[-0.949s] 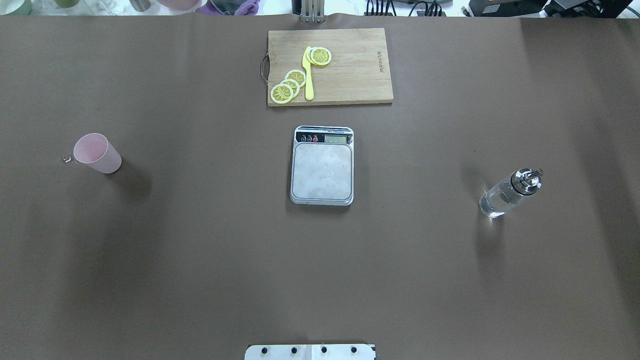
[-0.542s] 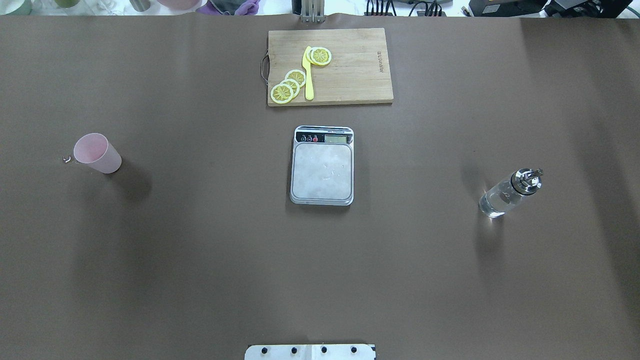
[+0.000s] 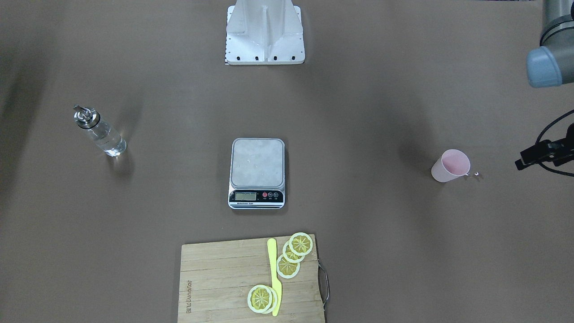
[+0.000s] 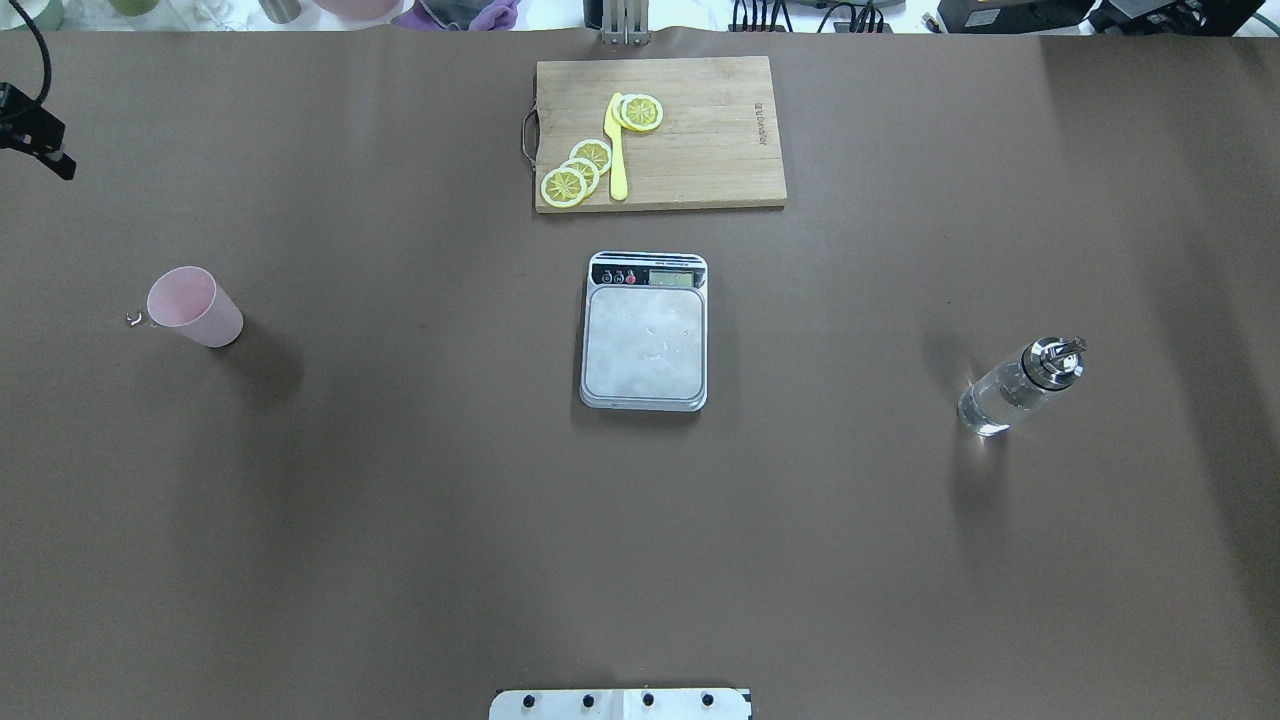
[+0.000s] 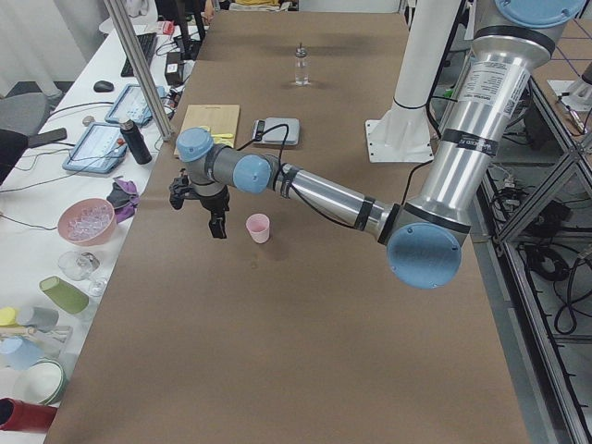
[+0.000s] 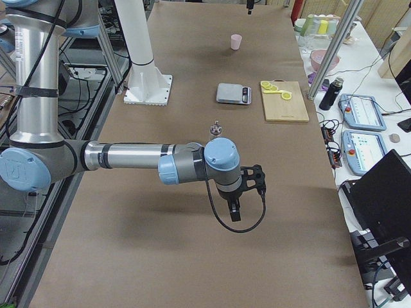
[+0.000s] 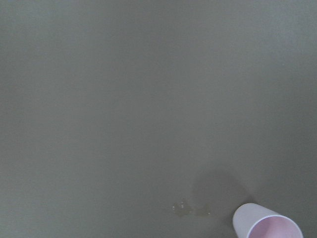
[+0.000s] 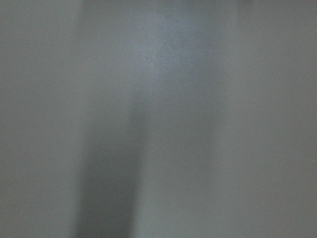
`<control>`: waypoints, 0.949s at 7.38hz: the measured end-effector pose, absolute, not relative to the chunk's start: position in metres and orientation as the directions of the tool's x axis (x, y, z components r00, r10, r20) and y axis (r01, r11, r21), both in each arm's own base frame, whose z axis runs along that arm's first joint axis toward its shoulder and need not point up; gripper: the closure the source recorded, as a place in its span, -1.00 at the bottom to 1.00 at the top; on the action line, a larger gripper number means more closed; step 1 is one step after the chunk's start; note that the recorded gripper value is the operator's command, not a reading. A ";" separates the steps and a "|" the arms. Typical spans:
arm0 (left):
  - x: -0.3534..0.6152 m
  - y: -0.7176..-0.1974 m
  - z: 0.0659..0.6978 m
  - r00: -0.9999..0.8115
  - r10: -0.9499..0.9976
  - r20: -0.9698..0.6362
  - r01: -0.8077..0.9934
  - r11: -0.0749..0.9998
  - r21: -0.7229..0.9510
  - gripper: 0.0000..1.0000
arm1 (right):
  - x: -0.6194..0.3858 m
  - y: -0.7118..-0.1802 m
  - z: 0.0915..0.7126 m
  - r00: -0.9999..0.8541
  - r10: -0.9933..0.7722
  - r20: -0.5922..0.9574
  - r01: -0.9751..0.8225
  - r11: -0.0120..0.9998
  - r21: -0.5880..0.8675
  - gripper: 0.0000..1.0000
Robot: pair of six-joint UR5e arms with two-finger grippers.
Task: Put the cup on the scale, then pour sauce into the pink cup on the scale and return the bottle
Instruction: 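Reach the left gripper down to the pink cup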
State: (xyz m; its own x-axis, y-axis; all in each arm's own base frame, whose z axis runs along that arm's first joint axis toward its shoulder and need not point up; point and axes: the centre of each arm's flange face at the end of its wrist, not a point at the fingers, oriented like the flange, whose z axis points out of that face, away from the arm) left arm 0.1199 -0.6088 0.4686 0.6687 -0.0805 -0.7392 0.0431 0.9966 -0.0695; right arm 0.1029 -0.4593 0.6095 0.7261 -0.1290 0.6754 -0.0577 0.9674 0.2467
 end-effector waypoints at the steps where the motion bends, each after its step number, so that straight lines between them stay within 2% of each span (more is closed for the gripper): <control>1: 0.142 -0.607 0.469 0.664 -0.087 -0.742 0.042 0.996 -0.080 -0.99 | 0.103 -0.458 0.608 0.724 -0.135 0.677 -0.055 0.966 0.252 -1.00; 4: 0.187 -0.607 0.506 0.641 -0.080 -0.763 0.042 0.997 -0.069 -0.94 | 0.102 -0.443 0.622 0.724 -0.215 0.655 0.006 0.952 0.307 -1.00; 7: 0.202 -0.602 0.517 0.624 -0.093 -0.776 0.062 0.996 -0.069 -0.95 | 0.101 -0.441 0.624 0.722 -0.218 0.657 0.011 0.952 0.305 -1.00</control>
State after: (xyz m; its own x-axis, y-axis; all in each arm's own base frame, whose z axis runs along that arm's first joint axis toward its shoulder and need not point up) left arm 0.2016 -0.6023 0.5170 0.6240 -0.0926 -0.7759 0.0623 0.9957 -0.0688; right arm 0.1014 -0.4411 0.6238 0.7220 -0.2183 0.6566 0.0106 0.9523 0.3050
